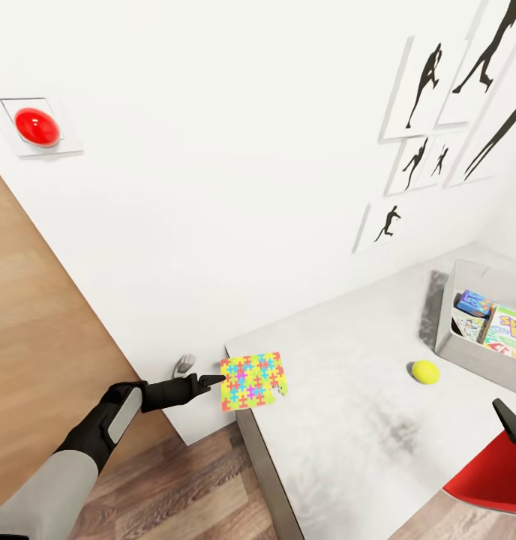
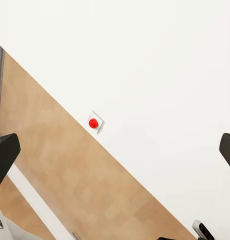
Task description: Put all the toys in the child's room - the three board games (two on the bed and one on the table), the two jigsaw puzzles on the table, and the tennis ball on the table - inside the toy box on the table in the child's room.
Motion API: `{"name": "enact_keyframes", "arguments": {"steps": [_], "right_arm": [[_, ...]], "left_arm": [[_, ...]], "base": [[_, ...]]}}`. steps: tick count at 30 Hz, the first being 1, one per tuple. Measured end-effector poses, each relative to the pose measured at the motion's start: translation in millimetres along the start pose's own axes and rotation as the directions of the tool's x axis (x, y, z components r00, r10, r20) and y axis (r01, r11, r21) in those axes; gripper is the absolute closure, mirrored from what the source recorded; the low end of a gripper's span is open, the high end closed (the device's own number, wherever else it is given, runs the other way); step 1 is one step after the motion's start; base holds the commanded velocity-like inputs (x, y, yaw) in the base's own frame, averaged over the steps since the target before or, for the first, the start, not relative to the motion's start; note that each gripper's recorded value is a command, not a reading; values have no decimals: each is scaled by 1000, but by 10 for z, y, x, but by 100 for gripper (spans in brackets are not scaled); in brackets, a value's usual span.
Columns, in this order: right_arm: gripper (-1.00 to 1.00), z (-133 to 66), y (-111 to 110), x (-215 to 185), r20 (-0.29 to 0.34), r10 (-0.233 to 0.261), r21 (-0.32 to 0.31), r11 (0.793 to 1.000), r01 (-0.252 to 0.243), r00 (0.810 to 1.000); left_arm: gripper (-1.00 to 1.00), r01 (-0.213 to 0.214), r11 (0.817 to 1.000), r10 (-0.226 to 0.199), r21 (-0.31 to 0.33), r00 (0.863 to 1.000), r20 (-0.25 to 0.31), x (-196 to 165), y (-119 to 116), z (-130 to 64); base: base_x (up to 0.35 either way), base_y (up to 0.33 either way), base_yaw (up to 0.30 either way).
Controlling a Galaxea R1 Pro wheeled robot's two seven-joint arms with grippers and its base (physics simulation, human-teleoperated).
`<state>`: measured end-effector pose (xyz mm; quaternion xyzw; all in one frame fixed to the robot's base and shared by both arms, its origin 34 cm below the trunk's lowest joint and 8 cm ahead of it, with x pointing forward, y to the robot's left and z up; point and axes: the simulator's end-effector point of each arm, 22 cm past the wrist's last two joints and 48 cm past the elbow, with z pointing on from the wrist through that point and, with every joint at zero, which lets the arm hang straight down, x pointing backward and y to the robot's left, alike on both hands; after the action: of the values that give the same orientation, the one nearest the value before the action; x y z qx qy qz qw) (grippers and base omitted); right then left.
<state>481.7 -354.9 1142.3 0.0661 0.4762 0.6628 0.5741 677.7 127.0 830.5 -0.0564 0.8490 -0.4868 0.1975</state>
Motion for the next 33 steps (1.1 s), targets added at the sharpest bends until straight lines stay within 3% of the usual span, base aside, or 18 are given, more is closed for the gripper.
{"name": "enact_keyframes", "arguments": {"steps": [33], "right_arm": [[-100, -104, -115, -22, 12, -24, 11, 1000, 23, 1000]], "left_arm": [[-100, 0, 1000, 0, 1, 1000, 0, 10, 130, 92]], "base": [[0, 0, 0]]}}
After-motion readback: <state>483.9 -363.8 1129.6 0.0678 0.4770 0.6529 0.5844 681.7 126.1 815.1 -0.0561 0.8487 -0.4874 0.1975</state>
